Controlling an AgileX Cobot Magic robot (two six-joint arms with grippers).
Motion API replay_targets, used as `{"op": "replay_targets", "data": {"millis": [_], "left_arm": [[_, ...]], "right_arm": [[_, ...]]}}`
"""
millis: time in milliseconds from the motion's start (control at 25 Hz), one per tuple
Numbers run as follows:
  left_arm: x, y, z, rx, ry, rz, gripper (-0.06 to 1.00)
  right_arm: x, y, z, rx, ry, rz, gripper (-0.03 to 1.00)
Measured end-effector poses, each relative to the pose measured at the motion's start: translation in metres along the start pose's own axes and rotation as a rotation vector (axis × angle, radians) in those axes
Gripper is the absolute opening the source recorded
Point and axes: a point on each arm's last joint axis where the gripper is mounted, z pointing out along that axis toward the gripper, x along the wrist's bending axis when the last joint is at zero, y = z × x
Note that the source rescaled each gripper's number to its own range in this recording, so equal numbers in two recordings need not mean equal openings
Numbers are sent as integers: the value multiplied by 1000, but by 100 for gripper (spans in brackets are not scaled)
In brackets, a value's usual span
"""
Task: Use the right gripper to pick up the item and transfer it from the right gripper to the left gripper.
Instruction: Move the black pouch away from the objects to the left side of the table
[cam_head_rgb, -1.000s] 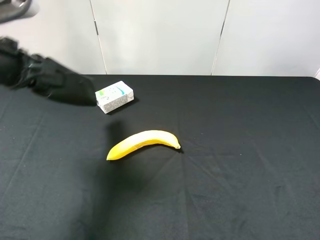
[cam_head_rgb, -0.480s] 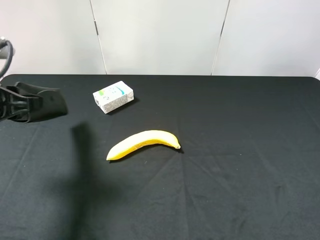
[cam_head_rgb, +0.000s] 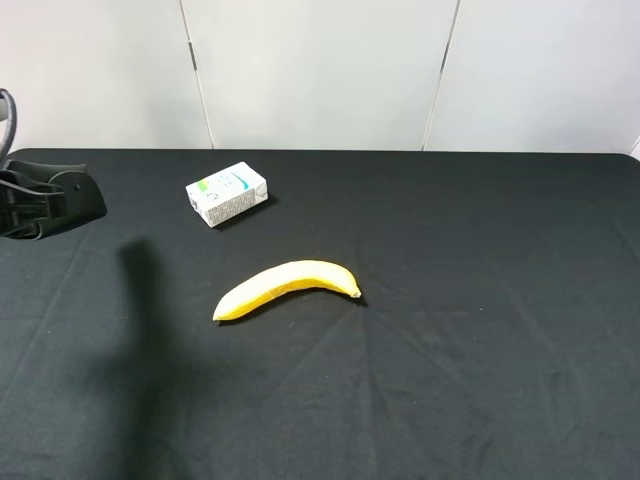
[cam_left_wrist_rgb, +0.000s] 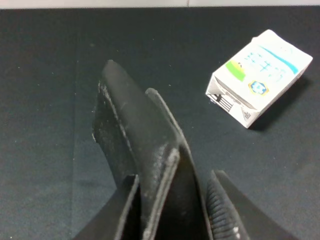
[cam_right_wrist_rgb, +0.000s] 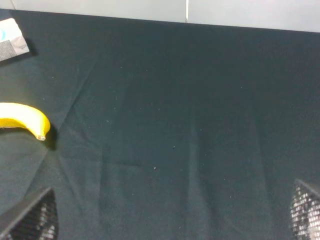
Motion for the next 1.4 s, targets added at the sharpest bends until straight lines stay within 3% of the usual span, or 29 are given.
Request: {"op": "replay_targets", "data": {"millis": [440, 1000, 1160, 1240, 1360, 1400], "left_arm": [[-19, -6, 5, 38, -90, 135, 0], [-17, -22, 32, 163, -42, 118, 0], [-17, -22, 33, 160, -48, 161, 0], [-18, -22, 33, 156, -53, 194, 11], [-17, -21, 33, 150, -52, 206, 66], [-17, -21, 33, 150, -52, 206, 66]], "right_arm": [[0, 0, 0, 1, 0, 0, 100], [0, 0, 0, 1, 3, 2, 100], [0, 0, 0, 1, 3, 2, 100], [0, 0, 0, 1, 3, 2, 100], [0, 0, 0, 0, 3, 2, 100], [0, 0, 0, 0, 3, 2, 100]]}}
